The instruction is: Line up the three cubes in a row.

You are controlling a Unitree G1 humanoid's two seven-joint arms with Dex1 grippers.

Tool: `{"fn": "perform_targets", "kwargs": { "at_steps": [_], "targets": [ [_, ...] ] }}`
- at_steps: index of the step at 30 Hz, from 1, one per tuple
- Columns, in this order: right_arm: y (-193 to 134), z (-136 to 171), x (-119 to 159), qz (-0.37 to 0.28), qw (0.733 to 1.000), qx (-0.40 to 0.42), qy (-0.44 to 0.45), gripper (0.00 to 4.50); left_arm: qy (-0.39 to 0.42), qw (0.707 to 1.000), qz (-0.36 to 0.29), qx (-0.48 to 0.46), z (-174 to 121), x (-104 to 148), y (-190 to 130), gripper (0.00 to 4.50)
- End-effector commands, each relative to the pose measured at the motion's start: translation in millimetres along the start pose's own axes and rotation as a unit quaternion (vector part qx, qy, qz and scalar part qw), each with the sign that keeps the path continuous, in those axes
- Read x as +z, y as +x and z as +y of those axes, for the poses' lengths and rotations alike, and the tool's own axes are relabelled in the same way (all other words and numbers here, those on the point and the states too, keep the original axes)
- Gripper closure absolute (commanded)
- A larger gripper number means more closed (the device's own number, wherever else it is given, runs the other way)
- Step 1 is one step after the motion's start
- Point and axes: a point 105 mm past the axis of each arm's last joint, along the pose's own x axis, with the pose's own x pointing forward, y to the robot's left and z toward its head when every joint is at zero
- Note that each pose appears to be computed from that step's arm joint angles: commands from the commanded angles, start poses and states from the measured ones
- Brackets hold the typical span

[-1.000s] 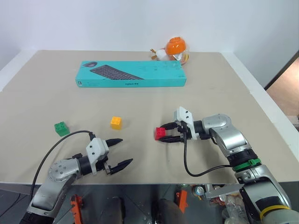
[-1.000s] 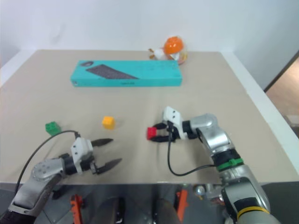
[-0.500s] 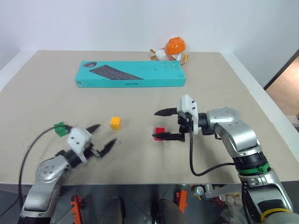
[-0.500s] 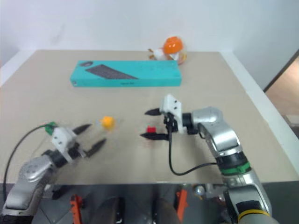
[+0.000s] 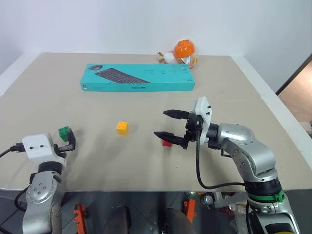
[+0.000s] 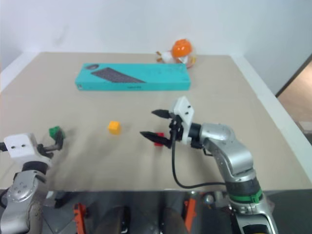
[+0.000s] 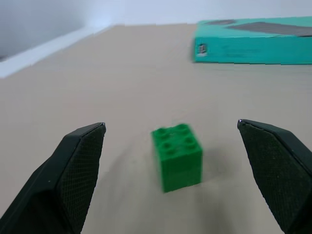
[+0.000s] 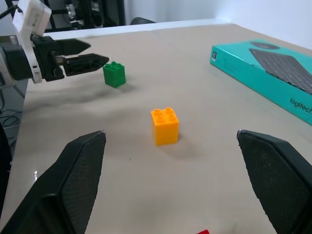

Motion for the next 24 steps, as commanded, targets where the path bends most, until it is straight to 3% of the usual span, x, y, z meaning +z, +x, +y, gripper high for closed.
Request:
{"fn": "perform_targets", "kwargs": {
  "at_steps": [1,16,24],
  "targets": [
    [2.9,-2.9,11.3,-0.017,0.999,-0.006,-0.026,0.05,-0.016,1.0,-0.005,0.014,-1.0,5.6,3.6,0.0],
    [-3.0,-11.5,10.5,-0.016,0.999,-0.029,-0.039,0.05,-0.045,0.998,0.044,0.031,-7.8,-13.8,23.3,0.0],
    [-3.5,21.6,13.4,-0.023,0.997,0.07,-0.031,0.05,-0.051,0.996,0.069,0.032,-10.4,-22.8,25.4,0.0]
  ]
}}
